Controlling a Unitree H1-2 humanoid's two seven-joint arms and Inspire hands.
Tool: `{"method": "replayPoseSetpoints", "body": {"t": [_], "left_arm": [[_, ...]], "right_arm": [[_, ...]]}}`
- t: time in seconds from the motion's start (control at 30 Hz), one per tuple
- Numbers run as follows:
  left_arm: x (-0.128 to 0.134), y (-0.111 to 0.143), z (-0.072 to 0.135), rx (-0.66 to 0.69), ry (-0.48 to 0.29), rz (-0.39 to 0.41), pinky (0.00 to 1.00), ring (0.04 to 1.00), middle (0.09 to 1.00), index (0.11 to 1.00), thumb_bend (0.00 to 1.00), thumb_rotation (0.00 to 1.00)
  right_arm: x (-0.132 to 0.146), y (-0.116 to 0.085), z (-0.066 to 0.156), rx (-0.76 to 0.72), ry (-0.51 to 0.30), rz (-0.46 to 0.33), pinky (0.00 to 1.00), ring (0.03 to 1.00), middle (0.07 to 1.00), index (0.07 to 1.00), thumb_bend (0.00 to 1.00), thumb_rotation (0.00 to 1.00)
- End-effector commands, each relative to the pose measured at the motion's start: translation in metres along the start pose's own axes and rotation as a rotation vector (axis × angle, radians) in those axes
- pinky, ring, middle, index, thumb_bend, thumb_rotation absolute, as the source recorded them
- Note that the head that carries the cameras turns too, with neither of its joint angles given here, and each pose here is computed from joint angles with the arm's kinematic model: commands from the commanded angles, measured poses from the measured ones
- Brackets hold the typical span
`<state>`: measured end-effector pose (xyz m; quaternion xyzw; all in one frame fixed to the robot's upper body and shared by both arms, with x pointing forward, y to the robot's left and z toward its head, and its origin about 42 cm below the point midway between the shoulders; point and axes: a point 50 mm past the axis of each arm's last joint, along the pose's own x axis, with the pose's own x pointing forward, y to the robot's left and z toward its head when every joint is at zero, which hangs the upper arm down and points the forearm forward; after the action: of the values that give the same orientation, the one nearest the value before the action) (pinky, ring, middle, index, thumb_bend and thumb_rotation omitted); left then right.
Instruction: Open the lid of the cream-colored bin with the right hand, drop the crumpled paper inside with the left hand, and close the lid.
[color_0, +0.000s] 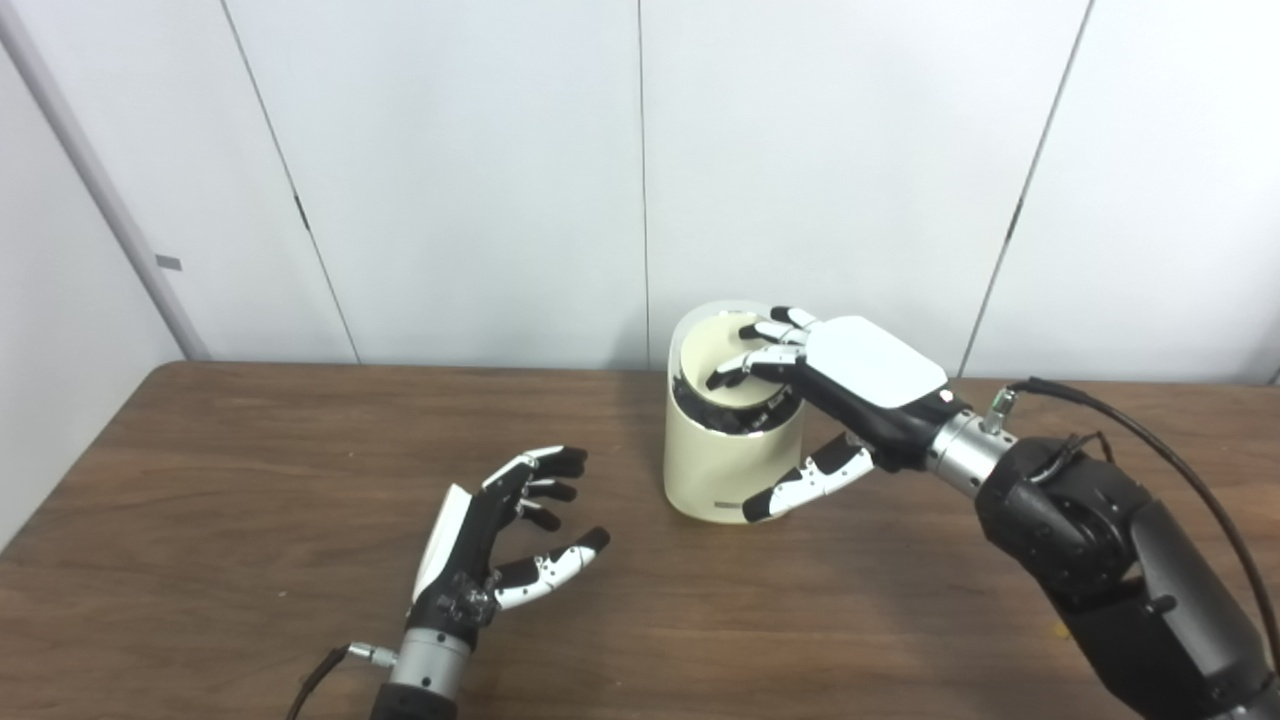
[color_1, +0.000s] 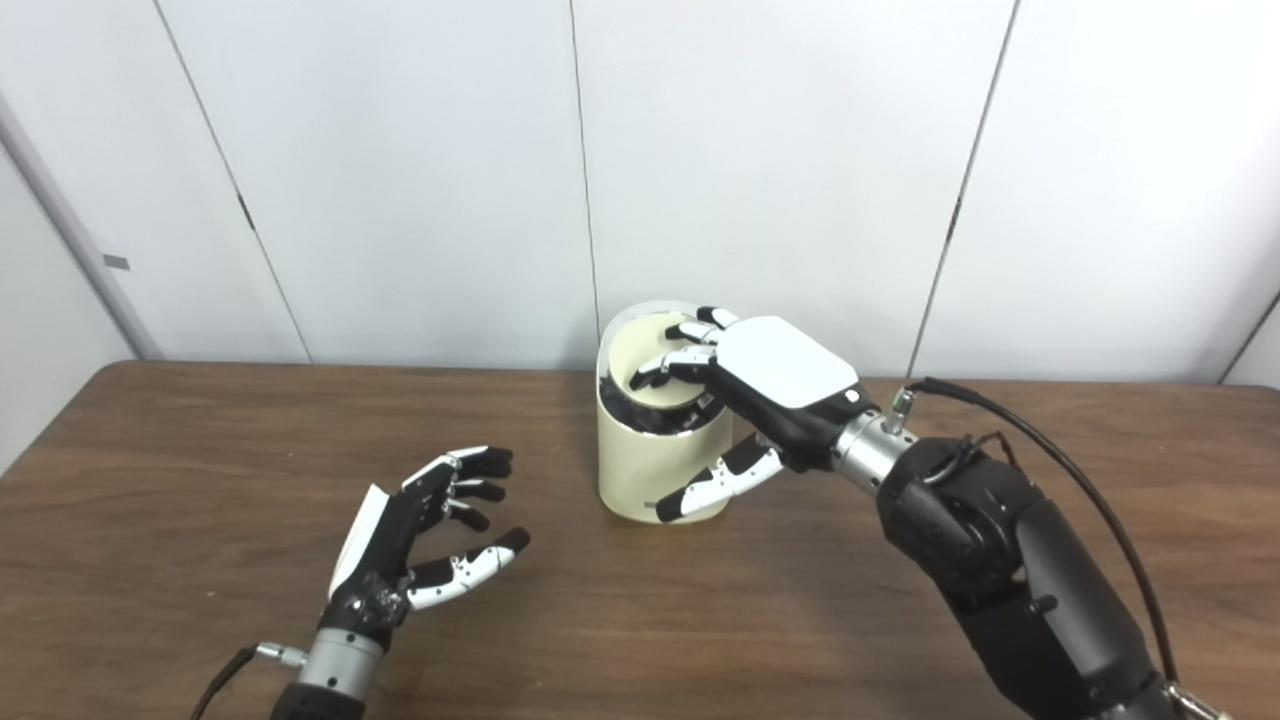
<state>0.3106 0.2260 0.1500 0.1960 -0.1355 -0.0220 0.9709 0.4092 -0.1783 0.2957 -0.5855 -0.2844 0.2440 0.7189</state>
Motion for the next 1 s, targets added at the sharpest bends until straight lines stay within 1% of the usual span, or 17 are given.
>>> {"method": "replayPoseSetpoints", "body": {"t": [0.0, 0.27, 0.4, 0.53, 0.7, 0.83, 0.97], "left_arm": [[0.01, 0.005, 0.017, 0.009, -0.075, 0.016, 0.57, 0.693, 0.752, 0.76, 0.61, 0.13], [0.01, 0.007, 0.018, 0.009, -0.073, 0.014, 0.57, 0.69, 0.749, 0.761, 0.61, 0.12], [0.009, 0.007, 0.018, 0.005, -0.071, 0.014, 0.56, 0.688, 0.75, 0.761, 0.61, 0.11], [0.009, 0.008, 0.018, 0.005, -0.073, 0.013, 0.56, 0.684, 0.745, 0.762, 0.61, 0.11], [0.009, 0.009, 0.019, 0.003, -0.075, 0.013, 0.56, 0.686, 0.75, 0.762, 0.61, 0.13], [0.008, 0.01, 0.019, 0.003, -0.071, 0.014, 0.56, 0.683, 0.748, 0.76, 0.62, 0.14], [0.008, 0.01, 0.02, -0.004, -0.074, 0.013, 0.55, 0.678, 0.748, 0.759, 0.61, 0.13]], "right_arm": [[0.003, -0.014, 0.004, -0.04, -0.04, -0.016, 1.0, 0.925, 0.756, 0.768, 0.74, 0.56], [0.002, -0.013, 0.003, -0.052, -0.033, -0.009, 1.0, 0.925, 0.746, 0.758, 0.74, 0.53], [0.001, -0.012, 0.002, -0.06, -0.026, -0.016, 0.99, 0.909, 0.721, 0.739, 0.74, 0.54], [-0.001, -0.008, 0.0, -0.057, -0.01, -0.017, 0.98, 0.894, 0.693, 0.717, 0.74, 0.55], [-0.005, 0.001, -0.003, -0.037, 0.012, -0.017, 0.98, 0.881, 0.674, 0.702, 0.73, 0.52], [-0.006, 0.006, -0.006, -0.024, 0.022, -0.015, 0.98, 0.878, 0.675, 0.701, 0.73, 0.53], [-0.007, 0.007, -0.006, -0.02, 0.029, -0.014, 0.98, 0.882, 0.682, 0.705, 0.73, 0.55]]}}
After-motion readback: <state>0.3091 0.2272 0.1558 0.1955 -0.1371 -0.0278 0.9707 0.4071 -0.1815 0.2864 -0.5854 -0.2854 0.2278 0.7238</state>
